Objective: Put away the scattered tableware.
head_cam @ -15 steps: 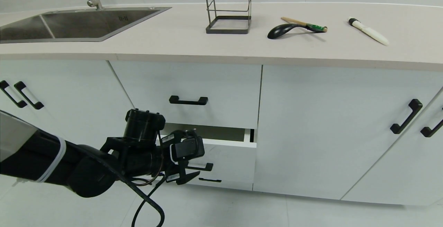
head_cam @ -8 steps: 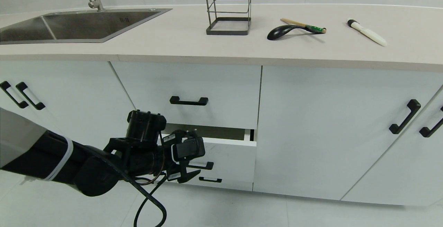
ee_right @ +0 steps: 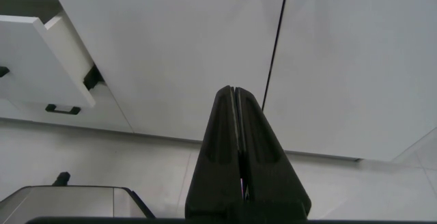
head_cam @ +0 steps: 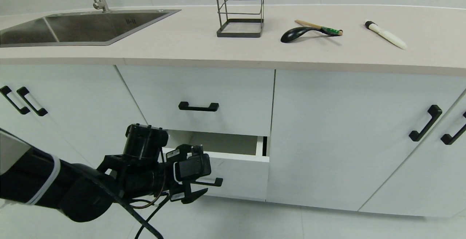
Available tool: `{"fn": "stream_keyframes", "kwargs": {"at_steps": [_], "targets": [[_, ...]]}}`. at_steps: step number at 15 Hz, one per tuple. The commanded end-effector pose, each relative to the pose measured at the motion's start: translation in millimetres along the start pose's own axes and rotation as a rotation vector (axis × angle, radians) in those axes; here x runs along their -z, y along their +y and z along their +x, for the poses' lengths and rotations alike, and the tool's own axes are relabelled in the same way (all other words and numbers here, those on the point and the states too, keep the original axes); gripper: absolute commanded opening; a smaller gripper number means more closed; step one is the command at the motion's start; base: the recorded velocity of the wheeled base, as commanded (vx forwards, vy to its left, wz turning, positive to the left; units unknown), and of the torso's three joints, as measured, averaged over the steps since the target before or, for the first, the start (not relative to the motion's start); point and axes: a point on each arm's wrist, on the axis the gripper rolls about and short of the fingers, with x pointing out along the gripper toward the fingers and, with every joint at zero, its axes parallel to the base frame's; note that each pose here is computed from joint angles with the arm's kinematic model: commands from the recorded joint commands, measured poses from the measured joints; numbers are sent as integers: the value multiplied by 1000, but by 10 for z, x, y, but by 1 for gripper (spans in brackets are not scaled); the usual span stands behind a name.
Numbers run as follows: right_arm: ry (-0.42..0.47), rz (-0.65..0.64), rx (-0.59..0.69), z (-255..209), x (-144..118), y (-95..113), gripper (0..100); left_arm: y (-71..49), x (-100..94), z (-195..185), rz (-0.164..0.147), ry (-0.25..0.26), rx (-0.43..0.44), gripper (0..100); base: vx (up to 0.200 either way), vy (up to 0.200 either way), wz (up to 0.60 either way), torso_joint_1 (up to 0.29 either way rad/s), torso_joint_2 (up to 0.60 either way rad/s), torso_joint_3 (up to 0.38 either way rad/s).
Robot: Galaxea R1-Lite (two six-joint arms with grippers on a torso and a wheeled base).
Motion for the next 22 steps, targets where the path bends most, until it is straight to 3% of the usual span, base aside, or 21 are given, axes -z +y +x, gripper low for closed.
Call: {"fn": "stream_keyframes", "kwargs": {"at_steps": [1,5,8,14,16,18,19,21,22], "targets": [[1,0,-1,1,-1,0,0,-131,51,-126,-9,20,30,100,0,0,0,0,0,0],[1,0,-1,1,-1,0,0,-573,157,-625,-6,22,59,100,0,0,0,0,0,0],[1,0,-1,1,-1,0,0,-751,219,-821,-8,21,57,100,0,0,0,0,0,0],[1,0,-1,1,-1,0,0,-719,213,-784,-7,42,44,100,0,0,0,0,0,0],[1,0,-1,1,-1,0,0,-506,111,-662,-1,25,7,100,0,0,0,0,0,0],[1,0,-1,1,-1,0,0,-404,35,-660,9,-12,-18,100,0,0,0,0,0,0],[1,0,-1,1,-1,0,0,-436,41,-693,9,-22,-7,100,0,0,0,0,0,0],[1,0,-1,1,-1,0,0,-647,156,-729,-2,14,58,100,0,0,0,0,0,0],[1,0,-1,1,-1,0,0,-659,164,-726,-3,18,63,100,0,0,0,0,0,0]]}}
